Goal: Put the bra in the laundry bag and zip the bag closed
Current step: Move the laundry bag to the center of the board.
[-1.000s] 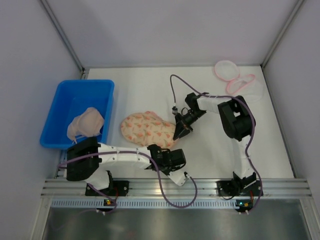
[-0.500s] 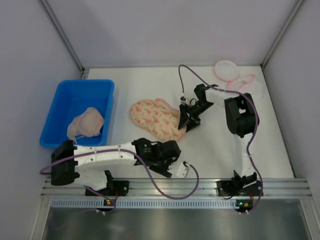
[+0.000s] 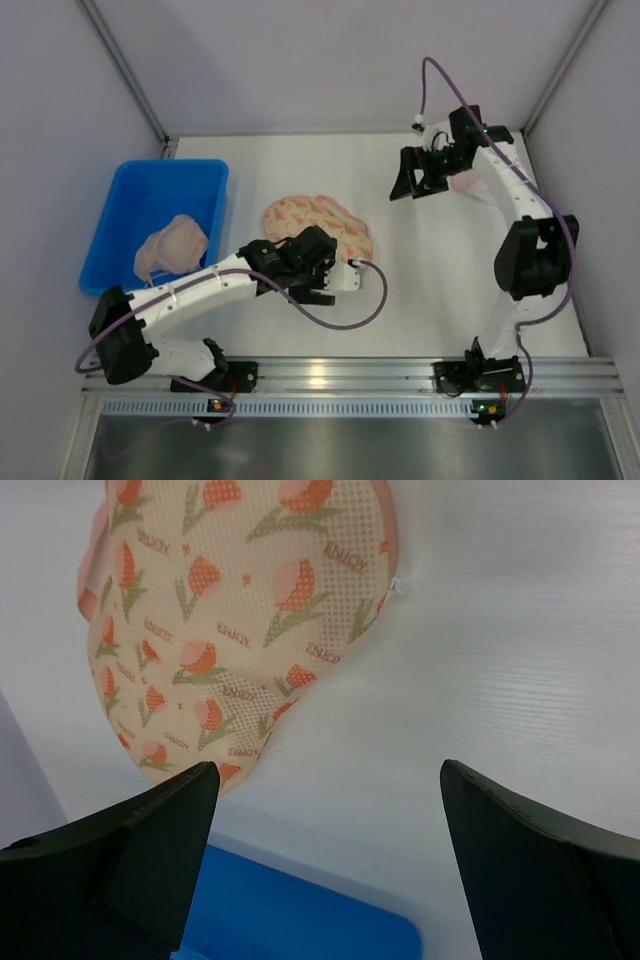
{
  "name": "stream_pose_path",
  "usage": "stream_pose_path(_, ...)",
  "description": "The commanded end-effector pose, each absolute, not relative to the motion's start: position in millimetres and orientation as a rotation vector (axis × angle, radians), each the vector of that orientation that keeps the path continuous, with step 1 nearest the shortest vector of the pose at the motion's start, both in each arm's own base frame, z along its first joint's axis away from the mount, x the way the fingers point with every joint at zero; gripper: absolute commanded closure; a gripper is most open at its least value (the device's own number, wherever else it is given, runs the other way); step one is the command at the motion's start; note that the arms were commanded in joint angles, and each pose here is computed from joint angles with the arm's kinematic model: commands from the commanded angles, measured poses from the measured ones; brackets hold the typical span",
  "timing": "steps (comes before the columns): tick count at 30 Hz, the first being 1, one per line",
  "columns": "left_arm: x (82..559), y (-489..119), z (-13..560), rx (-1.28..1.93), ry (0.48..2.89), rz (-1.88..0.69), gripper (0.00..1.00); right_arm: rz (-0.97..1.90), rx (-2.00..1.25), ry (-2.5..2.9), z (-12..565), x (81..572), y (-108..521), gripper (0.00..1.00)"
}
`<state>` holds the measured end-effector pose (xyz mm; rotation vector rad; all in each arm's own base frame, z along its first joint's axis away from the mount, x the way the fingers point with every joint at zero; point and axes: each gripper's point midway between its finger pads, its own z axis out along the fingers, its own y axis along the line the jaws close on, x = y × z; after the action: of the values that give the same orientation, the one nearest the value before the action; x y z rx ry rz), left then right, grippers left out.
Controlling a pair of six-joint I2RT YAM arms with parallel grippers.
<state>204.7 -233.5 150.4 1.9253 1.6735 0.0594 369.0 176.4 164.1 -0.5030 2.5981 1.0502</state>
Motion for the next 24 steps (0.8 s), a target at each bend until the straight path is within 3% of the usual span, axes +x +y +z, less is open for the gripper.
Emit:
stream_pose_path(1, 238, -226, 131, 1.86, 1.732, 0.143, 0.02, 0.779, -0.635, 2.394, 242, 367, 149, 0.01)
stream_pose_path(7, 316, -230, 99, 1.598, 1.882, 0.287, 0.02, 0.378, -0.619, 2.182, 295, 366, 106, 0.01)
stream_pose_path(12, 358, -257, 83, 1.483, 1.962, 0.239, 0.02, 0.171, -0.449, 2.01, 332, 349, 74, 0.01)
stream_pose_path(16, 385, -276, 70, 1.446, 2.012, 0.202, 0.04, 0.111, -0.456, 2.007, 318, 330, 62, 0.01)
stream_pose_path(24, 481, -273, 46, 1.269, 2.153, 0.123, 0.24, 0.2, -0.454, 2.199, 261, 323, 59, 0.0)
